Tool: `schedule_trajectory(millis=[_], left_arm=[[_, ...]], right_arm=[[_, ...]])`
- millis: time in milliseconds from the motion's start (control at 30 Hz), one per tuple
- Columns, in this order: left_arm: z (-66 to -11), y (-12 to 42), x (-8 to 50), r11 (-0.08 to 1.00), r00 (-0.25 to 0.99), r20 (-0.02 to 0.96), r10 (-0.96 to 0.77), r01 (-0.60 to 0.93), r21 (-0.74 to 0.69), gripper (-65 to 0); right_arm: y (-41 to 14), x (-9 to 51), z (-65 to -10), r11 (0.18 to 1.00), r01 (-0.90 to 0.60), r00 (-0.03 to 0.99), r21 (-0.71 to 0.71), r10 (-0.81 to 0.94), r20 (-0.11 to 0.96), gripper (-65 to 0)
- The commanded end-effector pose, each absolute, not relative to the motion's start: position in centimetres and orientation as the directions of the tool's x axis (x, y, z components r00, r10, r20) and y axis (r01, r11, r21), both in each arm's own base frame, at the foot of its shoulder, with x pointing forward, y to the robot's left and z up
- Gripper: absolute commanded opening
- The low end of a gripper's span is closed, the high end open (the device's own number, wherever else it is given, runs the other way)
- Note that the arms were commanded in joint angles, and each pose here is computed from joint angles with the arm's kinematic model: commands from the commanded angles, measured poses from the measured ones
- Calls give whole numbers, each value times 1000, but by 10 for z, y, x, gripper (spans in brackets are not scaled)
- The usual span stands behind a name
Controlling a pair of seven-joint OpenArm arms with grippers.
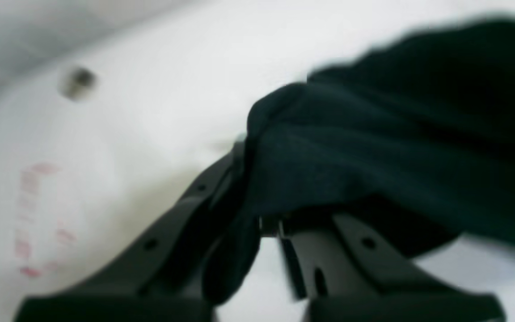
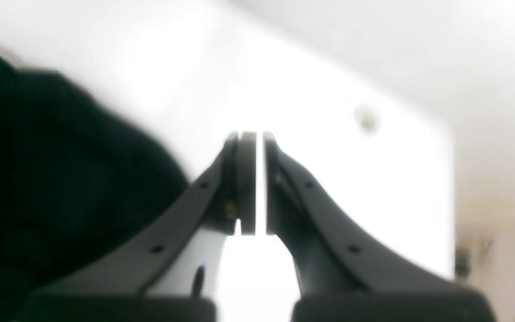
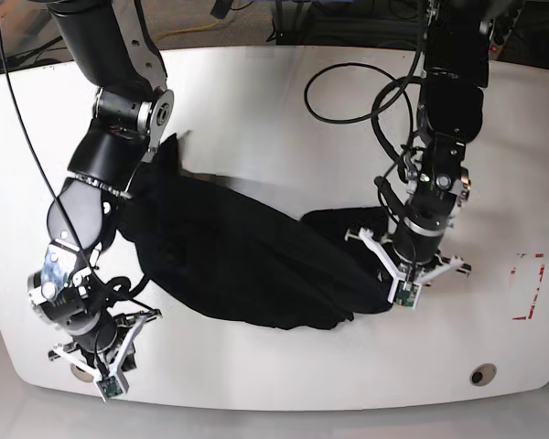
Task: Fold the T-shirt properly
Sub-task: 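Regrasp the shirt edges with both grippers, pulling the cloth apart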
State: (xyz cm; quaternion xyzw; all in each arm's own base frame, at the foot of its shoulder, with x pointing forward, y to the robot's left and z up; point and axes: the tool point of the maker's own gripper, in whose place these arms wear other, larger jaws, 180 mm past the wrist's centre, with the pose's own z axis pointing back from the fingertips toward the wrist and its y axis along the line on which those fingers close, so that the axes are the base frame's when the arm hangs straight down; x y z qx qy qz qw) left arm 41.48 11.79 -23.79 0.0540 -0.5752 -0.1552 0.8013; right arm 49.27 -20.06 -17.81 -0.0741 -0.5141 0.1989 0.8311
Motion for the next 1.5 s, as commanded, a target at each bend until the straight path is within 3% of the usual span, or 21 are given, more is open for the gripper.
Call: schedule_trajectory(millis=[0,133,333,433,600,667,1067,1300,1467], left_arm=[[-203,134,426,946,207,925,-319,134,296,-643],[-192,145,433,936,188,918,-348,118,331,-643],[-215,143,421,916,228,890,-394,179,359,-644],[-236,152,408,920,282,878,-386,179,348,-644],[-264,167,389,929,357,858,-369,164,331,-644],[-274,176,381,933,385,850,-359,151,326,-644],[-320,208,335,906,507,752,-421,198,374,-644],[-330,210,325,903,529,733,-428,211,375,-644],[-335,210,321,903,539,726,-427,216,371,-644]], right_arm=[[-197,506,-137,900,-238,306,-364,426,851,-642],[-206,505,-134,883,-235,336,-406,466,819,-636],[-195,483,-187,885,-285,445,-368,462,768,-625],[-174,461,-213,883,-316,453,-346,461,763,-495],[-134,430,-236,873,-373,438,-314,464,770,-195],[-115,420,-244,847,-421,425,-325,501,754,-140],[-1,380,-295,580,-729,228,-363,706,670,-151],[24,374,-317,481,-801,183,-357,764,619,-151],[30,362,-332,360,-844,105,-397,837,537,-151]])
